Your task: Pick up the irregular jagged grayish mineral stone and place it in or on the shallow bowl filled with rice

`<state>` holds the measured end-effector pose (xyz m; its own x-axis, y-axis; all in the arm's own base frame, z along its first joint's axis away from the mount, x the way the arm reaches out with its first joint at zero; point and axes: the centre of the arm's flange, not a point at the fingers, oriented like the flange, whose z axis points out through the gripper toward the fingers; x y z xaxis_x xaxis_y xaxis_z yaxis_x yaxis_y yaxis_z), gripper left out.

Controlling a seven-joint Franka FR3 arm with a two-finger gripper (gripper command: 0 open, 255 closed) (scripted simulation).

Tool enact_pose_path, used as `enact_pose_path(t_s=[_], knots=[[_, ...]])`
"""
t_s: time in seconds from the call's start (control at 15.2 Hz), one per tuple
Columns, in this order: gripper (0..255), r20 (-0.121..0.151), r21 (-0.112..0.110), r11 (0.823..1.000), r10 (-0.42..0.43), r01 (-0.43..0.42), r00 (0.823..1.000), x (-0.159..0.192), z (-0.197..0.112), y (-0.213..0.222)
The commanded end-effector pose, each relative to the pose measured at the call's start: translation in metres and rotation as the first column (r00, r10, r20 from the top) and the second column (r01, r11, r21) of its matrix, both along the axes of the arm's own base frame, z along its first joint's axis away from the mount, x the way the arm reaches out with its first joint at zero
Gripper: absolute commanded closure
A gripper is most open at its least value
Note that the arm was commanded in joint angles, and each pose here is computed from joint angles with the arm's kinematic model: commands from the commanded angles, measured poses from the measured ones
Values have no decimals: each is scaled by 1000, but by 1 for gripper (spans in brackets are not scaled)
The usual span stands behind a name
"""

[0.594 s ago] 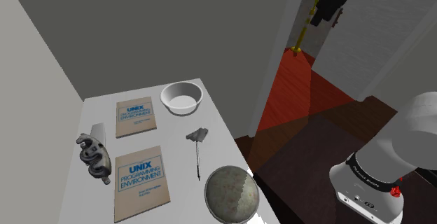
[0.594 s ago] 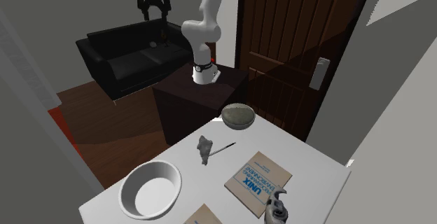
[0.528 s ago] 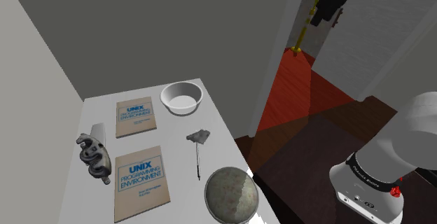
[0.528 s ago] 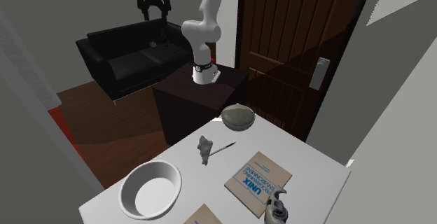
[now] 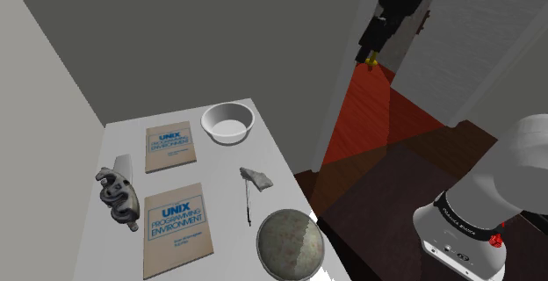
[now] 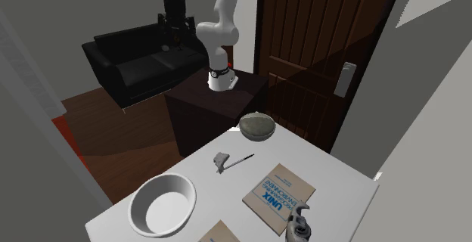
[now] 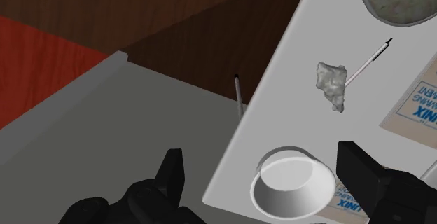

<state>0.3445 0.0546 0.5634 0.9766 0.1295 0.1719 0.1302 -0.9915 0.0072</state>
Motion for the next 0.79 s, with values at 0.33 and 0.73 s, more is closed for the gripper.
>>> enact_pose_path(t_s=[0.33,0.73], knots=[[0,12,-43,998,55,-55,998,27,-65,65],[0,18,-80,992,103,-101,995,46,-124,119]])
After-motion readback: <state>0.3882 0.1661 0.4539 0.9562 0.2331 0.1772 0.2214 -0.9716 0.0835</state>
